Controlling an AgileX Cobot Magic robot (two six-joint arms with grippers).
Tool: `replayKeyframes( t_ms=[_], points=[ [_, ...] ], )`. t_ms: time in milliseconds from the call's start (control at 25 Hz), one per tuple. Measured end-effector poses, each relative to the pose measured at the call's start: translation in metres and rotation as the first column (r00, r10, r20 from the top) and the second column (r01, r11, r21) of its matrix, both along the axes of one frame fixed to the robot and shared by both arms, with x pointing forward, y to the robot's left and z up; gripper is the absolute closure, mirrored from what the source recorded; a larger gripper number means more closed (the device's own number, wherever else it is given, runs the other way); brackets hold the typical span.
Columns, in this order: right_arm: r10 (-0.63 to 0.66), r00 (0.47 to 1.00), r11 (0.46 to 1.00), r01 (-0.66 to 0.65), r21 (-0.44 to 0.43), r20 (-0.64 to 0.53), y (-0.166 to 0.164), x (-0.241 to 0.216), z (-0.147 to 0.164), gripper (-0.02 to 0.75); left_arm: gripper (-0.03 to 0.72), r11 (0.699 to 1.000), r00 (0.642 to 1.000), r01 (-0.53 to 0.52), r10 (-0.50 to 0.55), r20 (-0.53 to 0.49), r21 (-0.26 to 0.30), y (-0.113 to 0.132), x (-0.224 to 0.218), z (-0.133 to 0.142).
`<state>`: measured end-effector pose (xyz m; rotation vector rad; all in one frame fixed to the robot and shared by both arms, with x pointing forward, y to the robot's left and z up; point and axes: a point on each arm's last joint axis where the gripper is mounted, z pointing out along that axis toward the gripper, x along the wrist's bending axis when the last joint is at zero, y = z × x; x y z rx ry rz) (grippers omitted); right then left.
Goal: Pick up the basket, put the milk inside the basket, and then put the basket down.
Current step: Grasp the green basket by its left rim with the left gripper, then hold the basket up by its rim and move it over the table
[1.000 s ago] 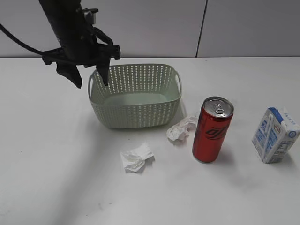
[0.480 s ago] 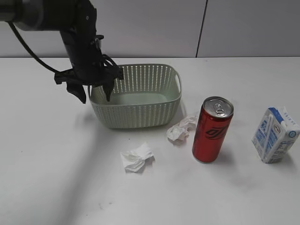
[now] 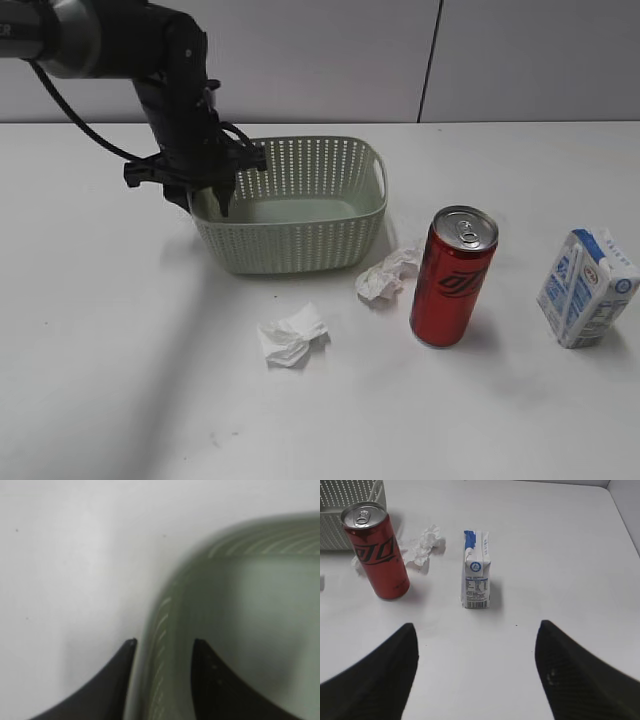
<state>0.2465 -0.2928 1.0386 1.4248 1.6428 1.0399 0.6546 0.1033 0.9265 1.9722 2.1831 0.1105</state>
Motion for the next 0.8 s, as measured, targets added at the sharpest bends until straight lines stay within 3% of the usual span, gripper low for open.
replayKeyframes(
  t_ms=[120,200,480,800],
  points=[
    [0.0,1.0,1.0,0.0,0.0,0.0,0.0,0.0,0.0,0.167,0.615,0.999,1.0,-0.019,0.019,-0.013,-0.026,0.0,0.0,0.0],
    [0.0,1.0,1.0,0.0,0.0,0.0,0.0,0.0,0.0,0.167,0.677,0.999,0.999,-0.025,0.024,-0.022,-0.035,0.0,-0.001,0.0],
    [0.0,1.0,1.0,0.0,0.0,0.0,0.0,0.0,0.0,0.167,0.69,0.997,0.998,-0.044,0.042,-0.037,-0.069,-0.002,-0.004,0.009],
    [0.0,1.0,1.0,0.0,0.0,0.0,0.0,0.0,0.0,0.167,0.69,0.997,0.998,-0.039,0.036,-0.057,-0.06,0.007,-0.023,0.063]
  ],
)
